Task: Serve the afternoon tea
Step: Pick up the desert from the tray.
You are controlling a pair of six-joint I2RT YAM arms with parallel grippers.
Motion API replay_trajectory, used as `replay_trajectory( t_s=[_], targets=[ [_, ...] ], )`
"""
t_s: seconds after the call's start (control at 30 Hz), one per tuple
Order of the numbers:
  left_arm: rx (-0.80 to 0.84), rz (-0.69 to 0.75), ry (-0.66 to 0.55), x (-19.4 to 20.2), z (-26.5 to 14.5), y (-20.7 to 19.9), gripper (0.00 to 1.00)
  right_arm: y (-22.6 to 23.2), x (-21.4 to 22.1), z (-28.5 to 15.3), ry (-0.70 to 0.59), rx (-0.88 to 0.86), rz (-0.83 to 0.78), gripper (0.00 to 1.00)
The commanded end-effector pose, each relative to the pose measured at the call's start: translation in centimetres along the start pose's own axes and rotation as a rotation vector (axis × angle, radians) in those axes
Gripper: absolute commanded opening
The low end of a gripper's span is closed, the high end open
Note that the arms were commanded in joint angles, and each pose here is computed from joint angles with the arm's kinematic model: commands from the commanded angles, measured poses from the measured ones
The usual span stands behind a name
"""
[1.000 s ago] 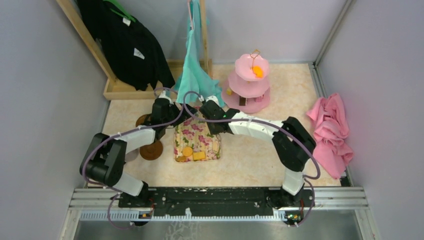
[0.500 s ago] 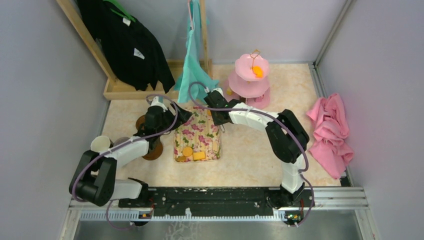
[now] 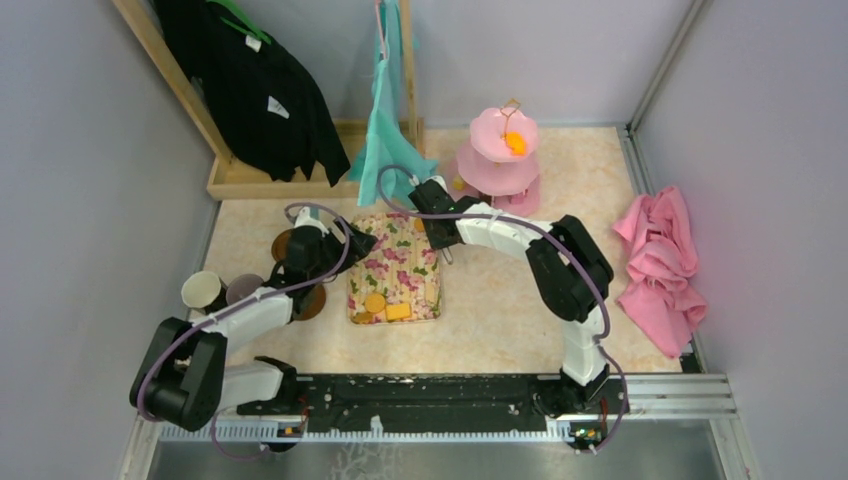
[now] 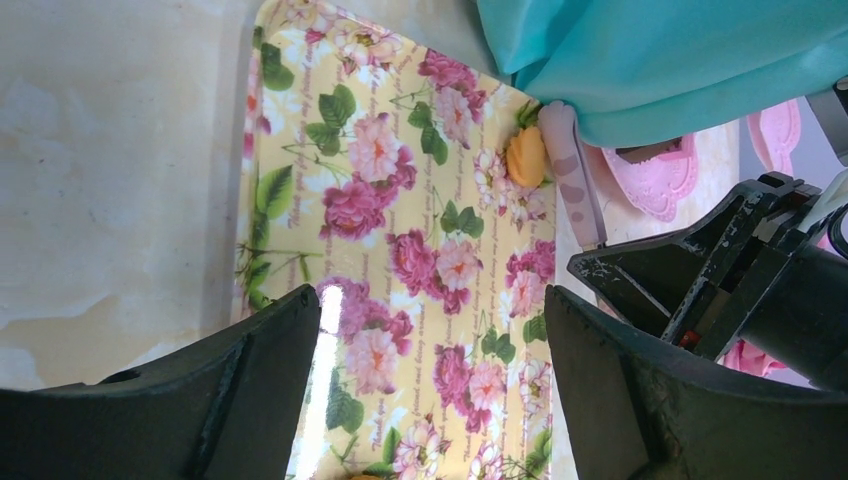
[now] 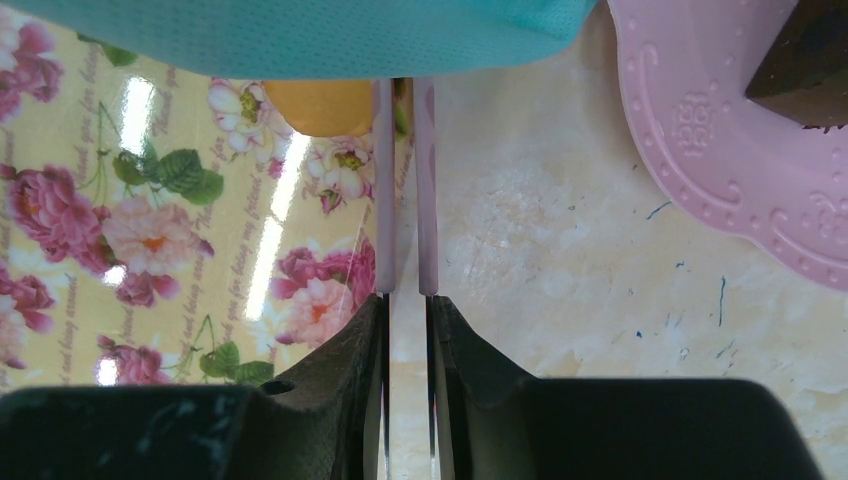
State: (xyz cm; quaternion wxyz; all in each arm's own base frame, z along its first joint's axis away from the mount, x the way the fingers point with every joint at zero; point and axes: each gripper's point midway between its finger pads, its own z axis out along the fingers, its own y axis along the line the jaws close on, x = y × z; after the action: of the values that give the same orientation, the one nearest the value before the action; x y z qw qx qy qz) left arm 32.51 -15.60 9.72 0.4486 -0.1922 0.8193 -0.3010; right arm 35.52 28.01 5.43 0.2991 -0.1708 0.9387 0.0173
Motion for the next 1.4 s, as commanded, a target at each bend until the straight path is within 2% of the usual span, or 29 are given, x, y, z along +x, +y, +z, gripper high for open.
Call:
replay_trajectory(
  t_s=[0.0,0.73,1.37],
  targets=[
    [-0.034,-0.008,-0.020,-0.1,-0.3,0.8,0.87,-0.1,-1.8,-0.1,-0.041,0.012,-0.010,0.19],
    [-0.118,-0.025,0.018,1.9,-0.1,3.6,0.87,2.0,-1.2,-0.6,-0.030,-0.033,-0.067,0.19],
    [-0.083,-0.042,0.053,2.9,0.2,3.3,0.87,4.9,-0.5,-2.5,-0.045,-0.067,-0.114,0.19]
  ],
)
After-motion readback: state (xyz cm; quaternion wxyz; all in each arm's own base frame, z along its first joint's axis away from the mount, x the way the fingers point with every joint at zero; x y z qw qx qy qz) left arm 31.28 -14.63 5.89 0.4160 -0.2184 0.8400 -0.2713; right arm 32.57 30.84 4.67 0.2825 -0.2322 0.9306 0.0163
